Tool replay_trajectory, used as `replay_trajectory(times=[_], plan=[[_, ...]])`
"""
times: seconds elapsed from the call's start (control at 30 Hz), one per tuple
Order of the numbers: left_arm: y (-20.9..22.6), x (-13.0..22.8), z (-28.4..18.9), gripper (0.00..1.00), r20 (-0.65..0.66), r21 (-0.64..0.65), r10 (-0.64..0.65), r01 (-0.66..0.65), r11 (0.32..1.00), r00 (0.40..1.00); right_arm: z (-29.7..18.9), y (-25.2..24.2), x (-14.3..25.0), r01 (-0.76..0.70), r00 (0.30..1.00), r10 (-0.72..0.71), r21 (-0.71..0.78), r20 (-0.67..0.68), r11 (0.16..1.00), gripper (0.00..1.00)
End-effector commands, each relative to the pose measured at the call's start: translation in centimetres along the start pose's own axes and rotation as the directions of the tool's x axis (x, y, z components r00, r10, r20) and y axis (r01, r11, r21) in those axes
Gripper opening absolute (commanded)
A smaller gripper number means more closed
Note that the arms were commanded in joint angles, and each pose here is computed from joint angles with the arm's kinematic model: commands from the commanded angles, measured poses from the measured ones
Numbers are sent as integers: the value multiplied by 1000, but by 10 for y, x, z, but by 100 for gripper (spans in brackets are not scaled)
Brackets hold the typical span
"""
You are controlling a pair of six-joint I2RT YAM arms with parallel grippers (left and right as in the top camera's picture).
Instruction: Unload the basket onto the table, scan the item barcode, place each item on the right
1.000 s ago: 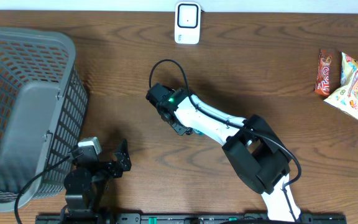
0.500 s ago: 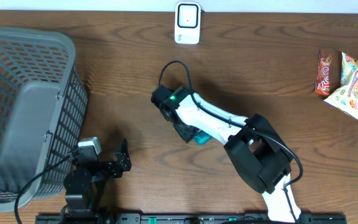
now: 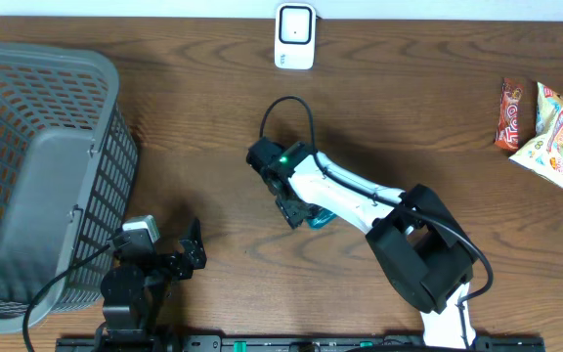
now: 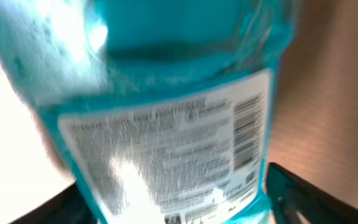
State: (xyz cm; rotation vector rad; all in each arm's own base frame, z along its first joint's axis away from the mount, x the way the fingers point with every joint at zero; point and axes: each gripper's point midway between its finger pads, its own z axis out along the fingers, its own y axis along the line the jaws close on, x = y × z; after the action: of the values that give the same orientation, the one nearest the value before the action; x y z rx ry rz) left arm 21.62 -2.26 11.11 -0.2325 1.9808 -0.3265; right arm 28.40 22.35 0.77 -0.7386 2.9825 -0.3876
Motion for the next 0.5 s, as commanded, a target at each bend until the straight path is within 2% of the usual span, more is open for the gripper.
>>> replay_trajectory(times=[0.0, 0.07, 0.2, 0.33, 0.47], plan=[[1, 10, 2, 98, -33, 4, 10, -10, 1000, 999, -28, 12, 2, 0, 1000, 2, -142, 14, 990, 88], [1, 10, 2, 98, -33, 4, 10, -10, 1000, 999, -52, 17, 0, 46, 997, -32, -223, 65, 974, 99], [1, 10, 2, 98, -33, 4, 10, -10, 1000, 999, -76, 25, -14, 166, 977, -107, -351, 183, 922, 99], [1, 10, 2, 98, -33, 4, 10, -10, 1000, 999, -69, 14, -47, 148, 961, -56, -331, 272, 932, 99], [1, 10, 2, 98, -33, 4, 10, -10, 1000, 999, -41, 9, -66, 113, 963, -21, -333, 268, 936, 99]])
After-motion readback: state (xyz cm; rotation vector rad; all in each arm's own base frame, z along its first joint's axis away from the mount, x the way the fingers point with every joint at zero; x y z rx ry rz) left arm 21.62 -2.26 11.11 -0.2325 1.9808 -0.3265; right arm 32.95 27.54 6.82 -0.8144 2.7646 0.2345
